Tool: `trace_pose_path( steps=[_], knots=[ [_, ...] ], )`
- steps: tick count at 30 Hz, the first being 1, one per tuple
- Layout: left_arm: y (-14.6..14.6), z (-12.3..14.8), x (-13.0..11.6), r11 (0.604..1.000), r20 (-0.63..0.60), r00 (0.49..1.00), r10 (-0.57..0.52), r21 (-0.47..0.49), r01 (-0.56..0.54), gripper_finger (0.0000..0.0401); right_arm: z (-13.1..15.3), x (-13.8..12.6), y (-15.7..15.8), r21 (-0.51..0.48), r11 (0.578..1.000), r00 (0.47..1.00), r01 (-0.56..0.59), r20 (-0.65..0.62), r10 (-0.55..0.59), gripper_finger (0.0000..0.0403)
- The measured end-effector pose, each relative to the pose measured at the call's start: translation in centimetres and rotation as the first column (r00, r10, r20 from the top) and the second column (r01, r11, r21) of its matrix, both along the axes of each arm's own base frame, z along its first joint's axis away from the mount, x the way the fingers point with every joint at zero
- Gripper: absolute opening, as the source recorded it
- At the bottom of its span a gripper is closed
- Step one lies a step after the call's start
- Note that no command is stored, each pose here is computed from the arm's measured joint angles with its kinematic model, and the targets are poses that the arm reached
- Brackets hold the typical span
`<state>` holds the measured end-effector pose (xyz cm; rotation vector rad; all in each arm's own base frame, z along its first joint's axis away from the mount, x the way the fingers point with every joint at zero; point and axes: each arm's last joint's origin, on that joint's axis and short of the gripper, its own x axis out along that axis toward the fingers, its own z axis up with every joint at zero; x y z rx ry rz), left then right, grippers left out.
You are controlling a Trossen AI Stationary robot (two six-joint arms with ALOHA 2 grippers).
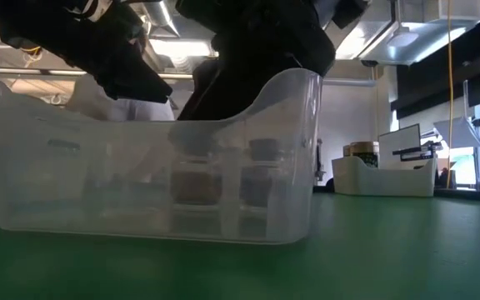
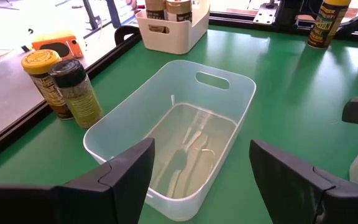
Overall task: Sort spices by type
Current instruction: Put the yellow spice can into the bottom white bin
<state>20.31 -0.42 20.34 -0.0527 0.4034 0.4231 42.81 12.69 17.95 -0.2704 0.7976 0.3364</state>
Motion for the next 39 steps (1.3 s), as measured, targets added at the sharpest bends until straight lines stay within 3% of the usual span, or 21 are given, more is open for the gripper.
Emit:
trace_pose_path(
  steps=[5, 14, 23, 31, 39],
  knots=[
    [0.0, 0.0, 0.0, 1.000, 0.003, 1.000, 0.003, -0.006, -0.003, 0.0260, 2.6, -0.5, -0.2, -0.004, 1.000, 1.000, 0.000, 0.000, 0.000, 0.0289],
    [-0.2, 0.0, 0.0, 1.000, -0.003, 1.000, -0.012, 0.000, 0.012, 0.0260, 7.9, -4.5, -1.4, -0.031, 0.998, 0.995, 0.047, -0.082, -0.049, 0.0291],
    [-1.3, 0.4, 0.1, 0.997, 0.035, 0.996, -0.077, 0.025, 0.076, 0.0260, 9.4, -10.0, -3.3, -0.075, 0.986, 0.980, 0.149, -0.122, -0.157, 0.0291],
    [-1.2, 0.7, 0.2, 0.997, 0.065, 0.996, -0.068, 0.028, 0.066, 0.0260, 7.6, -16.2, -6.1, -0.104, 0.940, 0.946, 0.324, 0.050, -0.321, 0.0292],
    [-0.8, 0.9, 0.3, 0.999, 0.090, 0.995, -0.042, 0.017, 0.040, 0.0260, 6.9, -17.9, -12.2, -0.078, 0.835, 0.819, 0.544, 0.266, -0.509, 0.0292]
  ],
)
